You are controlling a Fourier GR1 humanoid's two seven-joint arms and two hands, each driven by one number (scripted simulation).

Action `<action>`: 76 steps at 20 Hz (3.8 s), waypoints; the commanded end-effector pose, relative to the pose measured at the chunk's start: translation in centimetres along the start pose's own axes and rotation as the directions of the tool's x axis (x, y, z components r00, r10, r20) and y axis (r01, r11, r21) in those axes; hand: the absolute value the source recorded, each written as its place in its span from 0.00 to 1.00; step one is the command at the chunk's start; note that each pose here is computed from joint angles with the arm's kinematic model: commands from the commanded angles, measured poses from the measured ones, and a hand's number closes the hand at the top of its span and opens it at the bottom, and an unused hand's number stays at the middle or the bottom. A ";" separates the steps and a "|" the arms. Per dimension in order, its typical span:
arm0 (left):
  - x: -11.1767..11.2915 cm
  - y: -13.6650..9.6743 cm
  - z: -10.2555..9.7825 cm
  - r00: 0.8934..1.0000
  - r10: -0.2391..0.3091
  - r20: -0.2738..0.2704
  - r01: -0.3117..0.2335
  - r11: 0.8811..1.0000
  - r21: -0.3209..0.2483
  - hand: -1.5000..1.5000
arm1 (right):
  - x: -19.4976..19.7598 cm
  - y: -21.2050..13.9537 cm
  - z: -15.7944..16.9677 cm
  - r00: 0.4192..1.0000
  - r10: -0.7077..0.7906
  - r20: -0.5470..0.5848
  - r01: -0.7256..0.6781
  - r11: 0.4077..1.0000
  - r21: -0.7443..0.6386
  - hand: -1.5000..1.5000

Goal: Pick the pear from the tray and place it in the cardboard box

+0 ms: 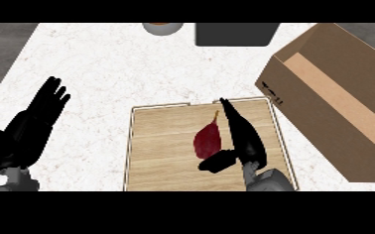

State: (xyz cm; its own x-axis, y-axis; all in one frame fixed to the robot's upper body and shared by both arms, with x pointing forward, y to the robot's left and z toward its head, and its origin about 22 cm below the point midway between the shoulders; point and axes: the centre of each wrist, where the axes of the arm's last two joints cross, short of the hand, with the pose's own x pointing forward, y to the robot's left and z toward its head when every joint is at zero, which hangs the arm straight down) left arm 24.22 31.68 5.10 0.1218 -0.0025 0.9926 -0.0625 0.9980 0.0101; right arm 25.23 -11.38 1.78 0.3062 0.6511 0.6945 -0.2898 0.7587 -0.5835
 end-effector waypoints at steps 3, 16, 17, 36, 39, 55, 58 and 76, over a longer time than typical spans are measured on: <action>0.0 -0.4 -0.6 1.000 -0.003 0.001 0.003 1.000 0.023 0.50 | -1.8 -0.2 -0.1 0.997 -0.002 0.079 0.006 0.998 -0.060 1.00; -0.7 -0.5 0.9 1.000 0.007 -0.020 -0.008 1.000 -0.019 0.50 | -1.0 0.3 -2.4 0.936 0.341 0.081 -0.340 0.940 -0.032 1.00; 1.0 1.4 -0.5 1.000 0.003 0.022 -0.003 1.000 0.011 0.50 | -1.5 -1.4 -3.1 0.894 0.444 0.063 -0.443 0.896 -0.026 1.00; -1.4 0.8 0.2 1.000 0.003 -0.026 -0.003 1.000 0.017 0.50 | 10.0 -6.7 7.9 0.744 0.639 0.195 -0.507 0.731 -0.457 1.00; 0.2 -0.1 0.2 1.000 -0.001 0.019 0.000 1.000 0.022 0.50 | 10.7 -9.7 9.4 0.759 0.634 0.148 -0.472 0.692 -0.547 1.00; -0.6 0.1 0.5 1.000 0.009 -0.010 -0.010 1.000 -0.005 0.50 | 10.8 -22.4 8.3 0.854 0.513 -0.084 -0.423 0.592 -0.686 1.00; -0.1 0.8 -0.6 1.000 0.006 -0.013 -0.006 1.000 -0.019 0.50 | 8.2 -20.8 6.0 0.829 0.548 -0.108 -0.475 0.591 -0.652 1.00; -0.9 -1.1 -0.5 1.000 0.005 0.016 -0.005 1.000 -0.006 0.50 | -2.1 -22.1 -3.4 0.893 0.442 -0.081 -0.425 0.771 -0.475 1.00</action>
State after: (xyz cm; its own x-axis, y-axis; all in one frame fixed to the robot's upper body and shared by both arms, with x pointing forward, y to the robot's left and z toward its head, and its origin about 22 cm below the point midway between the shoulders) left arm 24.70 32.23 4.84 0.1206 -0.0021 0.9927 -0.0659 0.9978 0.0101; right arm 33.18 -28.76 14.72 0.1765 0.9404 0.2908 0.1887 0.2576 -0.9476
